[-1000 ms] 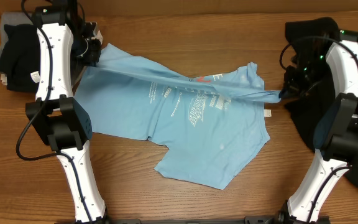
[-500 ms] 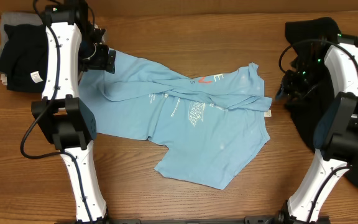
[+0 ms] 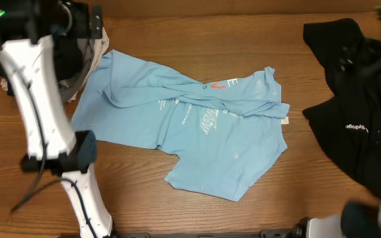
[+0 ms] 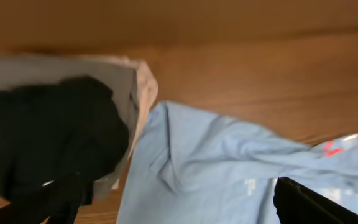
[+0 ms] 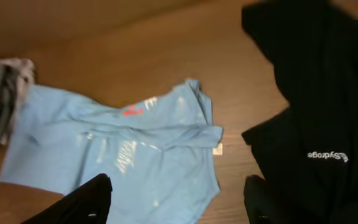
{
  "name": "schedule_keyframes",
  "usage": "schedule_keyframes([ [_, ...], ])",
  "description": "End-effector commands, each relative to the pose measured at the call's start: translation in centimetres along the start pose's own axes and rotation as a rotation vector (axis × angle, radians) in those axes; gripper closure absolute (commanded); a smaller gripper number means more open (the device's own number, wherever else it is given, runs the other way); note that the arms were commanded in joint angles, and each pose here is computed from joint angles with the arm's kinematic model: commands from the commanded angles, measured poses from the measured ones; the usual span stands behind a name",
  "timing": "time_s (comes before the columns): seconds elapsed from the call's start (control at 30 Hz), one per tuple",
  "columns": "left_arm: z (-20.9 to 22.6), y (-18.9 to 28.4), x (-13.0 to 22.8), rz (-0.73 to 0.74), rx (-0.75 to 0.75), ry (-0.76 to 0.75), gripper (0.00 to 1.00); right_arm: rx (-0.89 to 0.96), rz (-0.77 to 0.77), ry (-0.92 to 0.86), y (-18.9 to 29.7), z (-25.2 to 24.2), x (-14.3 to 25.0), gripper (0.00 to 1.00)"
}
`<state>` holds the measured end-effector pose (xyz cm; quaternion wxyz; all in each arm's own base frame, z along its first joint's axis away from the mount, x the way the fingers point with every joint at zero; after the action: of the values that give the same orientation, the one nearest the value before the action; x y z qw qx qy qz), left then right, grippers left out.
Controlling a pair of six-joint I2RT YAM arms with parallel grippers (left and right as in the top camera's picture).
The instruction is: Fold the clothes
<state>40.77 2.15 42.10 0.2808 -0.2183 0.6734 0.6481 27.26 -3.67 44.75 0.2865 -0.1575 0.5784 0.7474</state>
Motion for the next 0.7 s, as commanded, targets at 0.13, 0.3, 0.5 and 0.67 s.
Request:
schedule_keyframes([
  [0.13, -1.8, 12.2, 1.2, -0.221, -0.001, 0.040, 0.00, -0.041, -0.186, -0.061, 8.6, 2.9, 6.2, 0.28],
  [0.3, -1.3, 14.3, 4.1, -0.136, -0.118, 0.127, 0.00, -0.058, -0.116, -0.131, 8.2, 2.9, 11.0, 0.28],
  [0.5, 0.1, 11.9, 8.8, 0.095, -0.217, 0.257, 0.00, -0.085, 0.184, -0.206, 1.8, 2.2, 15.6, 0.21],
  [0.67, 1.6, 6.3, 12.1, 0.327, -0.230, 0.308, 0.00, -0.161, 0.350, -0.179, -4.7, 2.8, 17.9, 0.07],
])
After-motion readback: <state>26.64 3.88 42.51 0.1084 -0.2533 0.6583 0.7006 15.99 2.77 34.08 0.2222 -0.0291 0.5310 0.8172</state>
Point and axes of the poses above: each gripper's point midway between its finger pads, its own y axis back along the fingers, its own z axis along the line the jaws close on, x = y × z, the point moved 8 cm from there along y, back along the fingers, and after that the axes turned 2 degrees about -y, right-handed, at the moved point
